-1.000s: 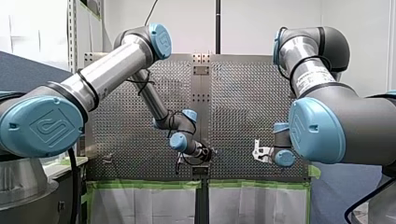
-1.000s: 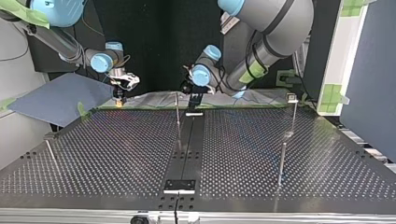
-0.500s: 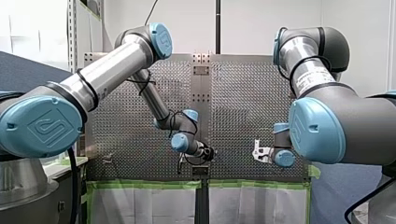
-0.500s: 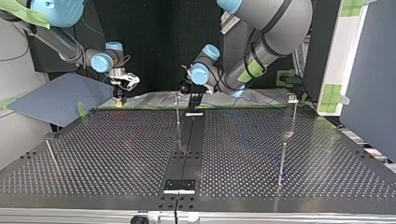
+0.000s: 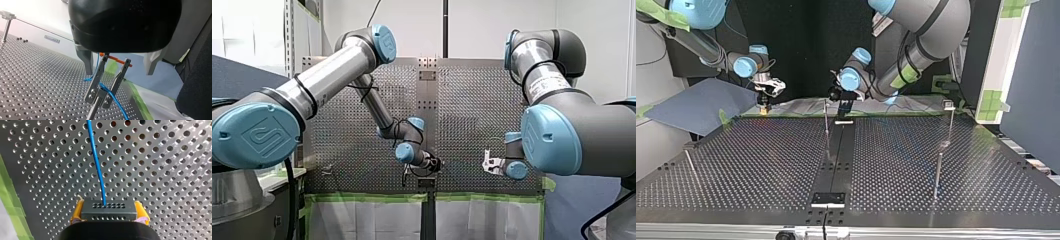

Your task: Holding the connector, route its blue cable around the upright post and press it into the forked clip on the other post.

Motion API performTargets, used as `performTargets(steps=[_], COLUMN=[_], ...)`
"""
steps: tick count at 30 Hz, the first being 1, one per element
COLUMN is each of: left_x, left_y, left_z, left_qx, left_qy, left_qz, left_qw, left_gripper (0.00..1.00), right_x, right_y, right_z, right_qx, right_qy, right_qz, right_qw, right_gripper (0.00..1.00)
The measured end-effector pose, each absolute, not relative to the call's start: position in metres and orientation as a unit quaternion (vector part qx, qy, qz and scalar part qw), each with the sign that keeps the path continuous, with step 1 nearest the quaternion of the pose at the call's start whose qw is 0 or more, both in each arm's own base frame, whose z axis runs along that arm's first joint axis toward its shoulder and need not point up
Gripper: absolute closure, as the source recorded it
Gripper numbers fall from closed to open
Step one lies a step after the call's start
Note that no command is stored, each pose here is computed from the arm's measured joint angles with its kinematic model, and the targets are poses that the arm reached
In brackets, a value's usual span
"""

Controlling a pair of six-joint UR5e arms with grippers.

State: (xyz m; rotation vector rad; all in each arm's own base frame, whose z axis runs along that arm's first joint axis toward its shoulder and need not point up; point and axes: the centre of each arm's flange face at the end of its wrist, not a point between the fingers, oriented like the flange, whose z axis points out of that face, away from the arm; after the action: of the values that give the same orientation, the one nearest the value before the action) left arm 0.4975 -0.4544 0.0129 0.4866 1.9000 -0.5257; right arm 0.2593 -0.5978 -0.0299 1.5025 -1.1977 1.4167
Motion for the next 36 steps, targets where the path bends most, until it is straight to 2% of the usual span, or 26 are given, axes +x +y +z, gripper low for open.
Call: performTargets(steps=[10, 36], left_x=[0.486, 0.440], left_y=[-0.454, -0.425], left_z=[0.034, 0.121], left_qx=[0.217, 0.107], left_qy=[0.780, 0.725], left_qz=[-0.206, -0.191], left_qw=[0.551, 0.653], left_gripper=[0.00, 0.00], right_x=[0.259, 0.259], right_y=[-0.598, -0.597], right_z=[-0.030, -0.031], right_qx=[0.585, 0.588], right_qy=[-0.467, -0.470], right_qz=[0.552, 0.547], right_qw=[0.368, 0.365], right_gripper=[1.00, 1.00])
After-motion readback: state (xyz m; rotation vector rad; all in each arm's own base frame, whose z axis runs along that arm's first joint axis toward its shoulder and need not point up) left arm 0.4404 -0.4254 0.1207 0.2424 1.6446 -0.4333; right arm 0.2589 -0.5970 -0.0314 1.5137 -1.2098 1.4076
